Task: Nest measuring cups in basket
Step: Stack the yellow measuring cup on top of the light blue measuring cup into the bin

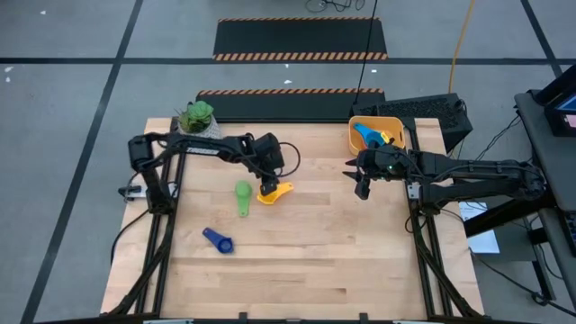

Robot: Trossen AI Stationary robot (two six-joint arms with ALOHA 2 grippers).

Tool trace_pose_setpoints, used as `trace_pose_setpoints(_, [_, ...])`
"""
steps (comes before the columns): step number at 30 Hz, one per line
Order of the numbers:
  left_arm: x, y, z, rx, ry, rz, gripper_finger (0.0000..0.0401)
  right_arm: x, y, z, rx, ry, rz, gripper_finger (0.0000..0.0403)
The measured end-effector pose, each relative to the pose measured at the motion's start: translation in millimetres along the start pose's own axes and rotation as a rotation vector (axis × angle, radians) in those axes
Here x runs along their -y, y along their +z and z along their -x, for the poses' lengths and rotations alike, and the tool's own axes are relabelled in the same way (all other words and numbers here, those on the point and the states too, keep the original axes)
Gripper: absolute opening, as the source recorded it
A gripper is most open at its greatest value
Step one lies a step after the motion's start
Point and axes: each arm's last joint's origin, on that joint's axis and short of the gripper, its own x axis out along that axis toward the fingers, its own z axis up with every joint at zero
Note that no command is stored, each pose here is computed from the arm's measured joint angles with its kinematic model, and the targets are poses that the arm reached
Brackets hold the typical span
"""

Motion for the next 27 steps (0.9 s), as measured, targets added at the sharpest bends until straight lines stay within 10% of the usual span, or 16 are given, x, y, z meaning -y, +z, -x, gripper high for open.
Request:
trace_pose_setpoints(9, [26.2, -14.0, 45.7, -0.127, 0.068, -0.002, 0.0005, 0.0, -0.1, 0.1, -0.002, 0.000, -0.013, 0.0144])
trace_pose_setpoints(27, [57.0, -36.8, 25.5, -0.277, 0.323, -0.020, 0.0012, 0.2, -3.4, 0.2, -0.038, -0.001, -0.075, 0.0144])
